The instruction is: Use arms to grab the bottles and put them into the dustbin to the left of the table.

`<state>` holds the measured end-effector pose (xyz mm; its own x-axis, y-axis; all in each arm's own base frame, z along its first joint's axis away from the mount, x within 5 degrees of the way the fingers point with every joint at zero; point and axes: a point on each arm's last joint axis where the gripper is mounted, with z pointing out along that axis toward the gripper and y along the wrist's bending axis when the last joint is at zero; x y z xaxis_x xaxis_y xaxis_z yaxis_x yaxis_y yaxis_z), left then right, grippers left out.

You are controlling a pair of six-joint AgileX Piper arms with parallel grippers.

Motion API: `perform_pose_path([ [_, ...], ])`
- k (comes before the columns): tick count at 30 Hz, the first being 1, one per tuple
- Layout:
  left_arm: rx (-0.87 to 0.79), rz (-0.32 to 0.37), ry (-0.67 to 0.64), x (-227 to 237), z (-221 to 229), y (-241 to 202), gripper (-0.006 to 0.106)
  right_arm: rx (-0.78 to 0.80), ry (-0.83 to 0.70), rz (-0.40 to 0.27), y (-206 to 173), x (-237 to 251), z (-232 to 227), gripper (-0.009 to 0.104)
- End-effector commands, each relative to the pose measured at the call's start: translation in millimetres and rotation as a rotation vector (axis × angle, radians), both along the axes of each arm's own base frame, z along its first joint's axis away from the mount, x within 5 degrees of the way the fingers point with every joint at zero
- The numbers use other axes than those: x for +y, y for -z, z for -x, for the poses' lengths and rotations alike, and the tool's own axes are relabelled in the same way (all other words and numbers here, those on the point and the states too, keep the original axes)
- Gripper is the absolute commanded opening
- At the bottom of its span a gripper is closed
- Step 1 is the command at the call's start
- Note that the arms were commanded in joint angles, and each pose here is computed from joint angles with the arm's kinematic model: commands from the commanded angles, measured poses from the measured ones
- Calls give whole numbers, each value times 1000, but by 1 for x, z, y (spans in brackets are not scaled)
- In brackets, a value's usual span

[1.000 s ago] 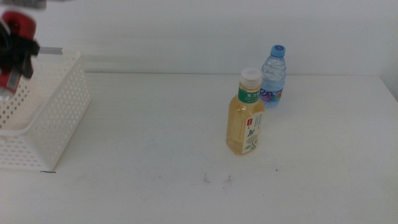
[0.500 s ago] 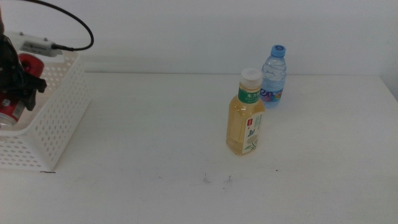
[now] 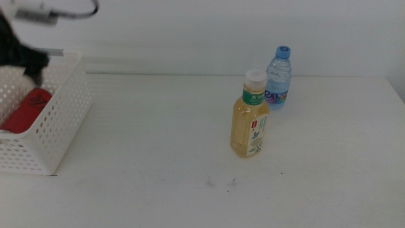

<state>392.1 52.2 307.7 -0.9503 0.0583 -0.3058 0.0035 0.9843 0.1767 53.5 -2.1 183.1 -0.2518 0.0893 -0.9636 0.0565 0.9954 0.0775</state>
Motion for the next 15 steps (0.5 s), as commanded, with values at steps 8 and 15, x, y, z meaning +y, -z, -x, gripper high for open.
perform_pose_path([
  [8, -578, 223, 334, -123, 107, -38, 94, -9, 7, 5, 0, 0, 0, 88],
  [15, -968, 425, 560, -173, 189, 43, 94, -9, 7, 5, 0, 0, 0, 88],
])
